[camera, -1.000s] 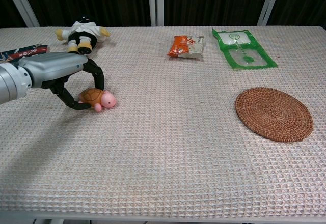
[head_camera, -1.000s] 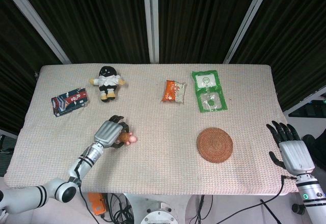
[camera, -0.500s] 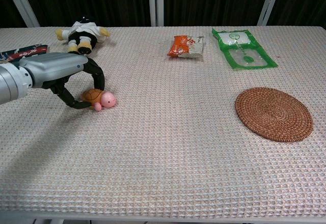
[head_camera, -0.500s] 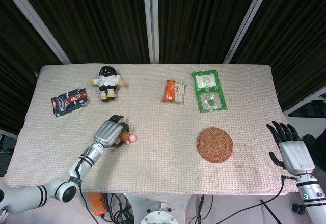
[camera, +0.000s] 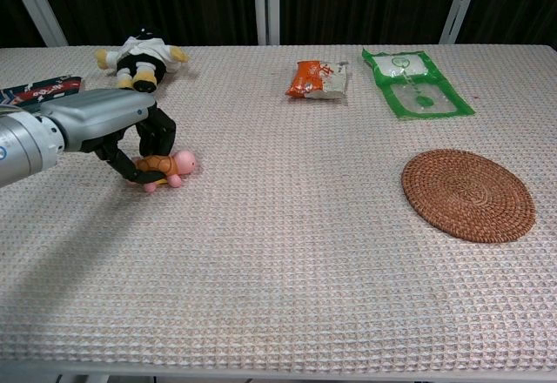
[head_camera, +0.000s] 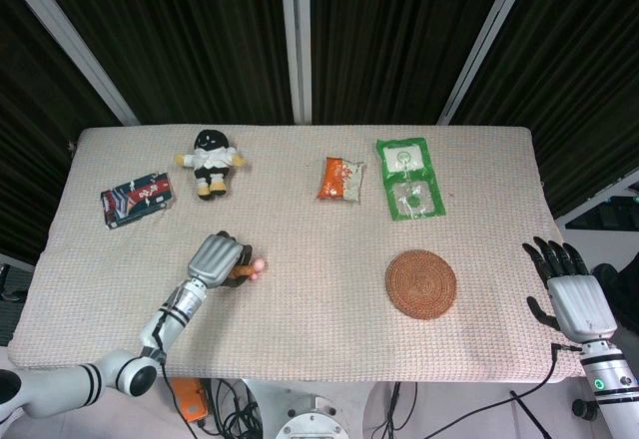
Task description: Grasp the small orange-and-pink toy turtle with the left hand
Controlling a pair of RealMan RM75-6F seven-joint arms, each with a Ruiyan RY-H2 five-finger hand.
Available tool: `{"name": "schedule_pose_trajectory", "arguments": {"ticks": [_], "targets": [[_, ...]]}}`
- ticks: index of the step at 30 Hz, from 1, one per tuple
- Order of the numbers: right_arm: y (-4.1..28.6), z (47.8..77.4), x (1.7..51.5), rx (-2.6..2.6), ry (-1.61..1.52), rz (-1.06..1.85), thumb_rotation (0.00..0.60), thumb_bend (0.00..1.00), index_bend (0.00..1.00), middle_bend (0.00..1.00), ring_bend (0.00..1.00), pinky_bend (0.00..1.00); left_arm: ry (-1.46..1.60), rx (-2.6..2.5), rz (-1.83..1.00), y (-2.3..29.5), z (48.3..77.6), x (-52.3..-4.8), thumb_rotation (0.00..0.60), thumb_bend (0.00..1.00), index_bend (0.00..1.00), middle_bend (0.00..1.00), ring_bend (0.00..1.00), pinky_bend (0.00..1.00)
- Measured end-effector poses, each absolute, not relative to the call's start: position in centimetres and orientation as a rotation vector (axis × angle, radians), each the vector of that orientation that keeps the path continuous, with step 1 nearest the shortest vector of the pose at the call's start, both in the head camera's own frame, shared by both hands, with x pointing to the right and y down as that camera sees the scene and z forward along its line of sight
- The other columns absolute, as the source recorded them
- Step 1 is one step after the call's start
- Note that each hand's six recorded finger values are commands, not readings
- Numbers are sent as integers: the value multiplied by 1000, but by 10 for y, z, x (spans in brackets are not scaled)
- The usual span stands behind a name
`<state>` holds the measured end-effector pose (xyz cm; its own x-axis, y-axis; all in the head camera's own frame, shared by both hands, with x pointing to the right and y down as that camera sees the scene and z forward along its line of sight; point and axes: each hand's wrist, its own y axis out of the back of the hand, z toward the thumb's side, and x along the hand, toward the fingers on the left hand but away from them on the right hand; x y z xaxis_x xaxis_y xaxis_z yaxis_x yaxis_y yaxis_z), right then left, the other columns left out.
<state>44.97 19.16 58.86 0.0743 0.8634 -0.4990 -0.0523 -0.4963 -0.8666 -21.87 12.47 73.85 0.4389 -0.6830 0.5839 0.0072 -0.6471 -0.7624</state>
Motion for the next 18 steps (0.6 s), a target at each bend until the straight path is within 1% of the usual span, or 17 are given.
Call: {"name": "schedule_pose_trajectory", "arguments": {"ticks": [1,3,4,5,7,10,12,14,16,18], "targets": [[192,589,450,-1594,-827,1525,600,290,0,0,0,0,569,-1985,-1245,125,738,-219,600,324,784,777,479,340],[192,588,450,-1594,-827,1524,600,290,0,0,0,0,568,-1986,-1247,125,738,-219,600,291,686,714,424,327],[192,588,450,-1595,-827,1524,600,290,0,0,0,0,563,-1986,-1248,126,738,-220,600,259,598,647,376,313],[192,588,450,-1595,-827,1524,600,290,0,0,0,0,554,-1989,-1251,126,738,-221,600,238,539,597,340,302],[191,588,450,-1595,-828,1523,600,290,0,0,0,0,540,-2002,-1255,128,738,-222,600,193,381,433,215,243],[191,587,450,-1594,-832,1519,600,290,0,0,0,0,508,-2016,-1263,129,736,-226,600,169,227,272,101,169],[191,587,450,-1594,-831,1519,600,290,0,0,0,0,498,-2021,-1269,130,734,-228,600,166,197,245,91,159],[191,587,450,-1595,-830,1520,600,290,0,0,0,0,496,-2022,-1275,130,732,-230,600,165,186,245,91,159],[191,588,449,-1596,-827,1521,600,291,0,0,0,0,496,-2022,-1279,130,731,-232,600,165,188,247,91,162],[191,588,448,-1597,-826,1520,600,291,0,0,0,0,492,-2020,-1282,130,731,-232,600,166,212,260,91,166]]}}
